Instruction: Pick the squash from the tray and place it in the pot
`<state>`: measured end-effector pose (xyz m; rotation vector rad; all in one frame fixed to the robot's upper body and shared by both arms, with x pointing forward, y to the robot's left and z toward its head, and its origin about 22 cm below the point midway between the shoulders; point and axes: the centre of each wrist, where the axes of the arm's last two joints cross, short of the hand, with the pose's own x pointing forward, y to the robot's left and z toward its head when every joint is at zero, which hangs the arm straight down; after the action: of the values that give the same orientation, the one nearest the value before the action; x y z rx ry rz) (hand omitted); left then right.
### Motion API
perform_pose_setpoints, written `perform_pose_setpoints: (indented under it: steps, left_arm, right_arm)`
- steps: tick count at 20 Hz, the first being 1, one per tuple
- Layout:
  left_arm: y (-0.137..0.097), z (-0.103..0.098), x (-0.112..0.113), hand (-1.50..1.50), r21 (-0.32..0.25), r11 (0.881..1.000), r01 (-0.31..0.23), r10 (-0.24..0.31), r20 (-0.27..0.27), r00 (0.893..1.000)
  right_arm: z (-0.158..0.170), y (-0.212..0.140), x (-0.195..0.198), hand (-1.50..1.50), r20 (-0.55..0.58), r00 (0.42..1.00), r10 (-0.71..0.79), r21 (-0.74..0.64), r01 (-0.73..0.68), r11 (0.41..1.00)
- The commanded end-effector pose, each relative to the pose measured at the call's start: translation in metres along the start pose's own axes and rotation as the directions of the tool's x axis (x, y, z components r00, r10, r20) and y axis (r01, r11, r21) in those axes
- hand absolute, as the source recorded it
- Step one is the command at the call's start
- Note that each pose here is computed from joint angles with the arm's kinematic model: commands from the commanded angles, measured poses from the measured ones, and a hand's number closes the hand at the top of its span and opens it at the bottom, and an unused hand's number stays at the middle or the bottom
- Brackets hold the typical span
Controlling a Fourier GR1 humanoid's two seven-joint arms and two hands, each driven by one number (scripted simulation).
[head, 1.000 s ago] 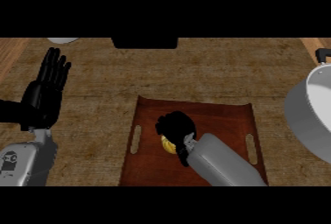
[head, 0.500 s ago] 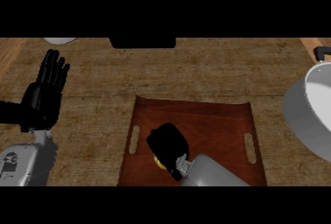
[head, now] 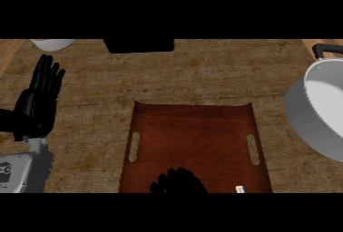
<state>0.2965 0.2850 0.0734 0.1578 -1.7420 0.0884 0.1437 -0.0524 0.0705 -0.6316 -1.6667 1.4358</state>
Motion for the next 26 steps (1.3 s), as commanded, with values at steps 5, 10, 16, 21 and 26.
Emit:
perform_pose_setpoints:
  steps: [5, 10, 16, 21, 26]
  left_arm:
    - [0.003, 0.005, 0.002, 0.0, -0.005, 1.0, -0.005, 0.005, -0.009, 1.0]
    - [-0.011, 0.001, 0.007, 0.0, -0.012, 1.0, -0.003, 0.003, 0.0, 1.0]
    - [-0.005, -0.009, 0.016, 0.0, -0.023, 1.0, -0.009, 0.01, 0.017, 1.0]
    - [-0.013, -0.004, 0.011, 0.0, -0.035, 0.999, -0.02, 0.021, 0.025, 0.999]
    - [-0.012, 0.003, 0.01, 0.0, -0.039, 0.999, -0.017, 0.018, 0.018, 1.0]
  right_arm:
    - [0.068, -0.077, -0.027, 1.5, -0.23, 0.972, -0.046, -0.429, -0.059, 0.901]
    - [0.11, -0.113, -0.042, 1.5, -0.325, 0.945, -0.039, -0.563, -0.16, 0.811]
    - [0.127, -0.147, -0.074, 1.5, -0.415, 0.907, -0.068, -0.594, -0.214, 0.775]
    - [0.116, -0.136, -0.12, 1.5, -0.513, 0.855, -0.076, -0.543, -0.255, 0.8]
    - [0.118, -0.14, -0.172, 1.5, -0.551, 0.828, -0.108, -0.558, -0.269, 0.785]
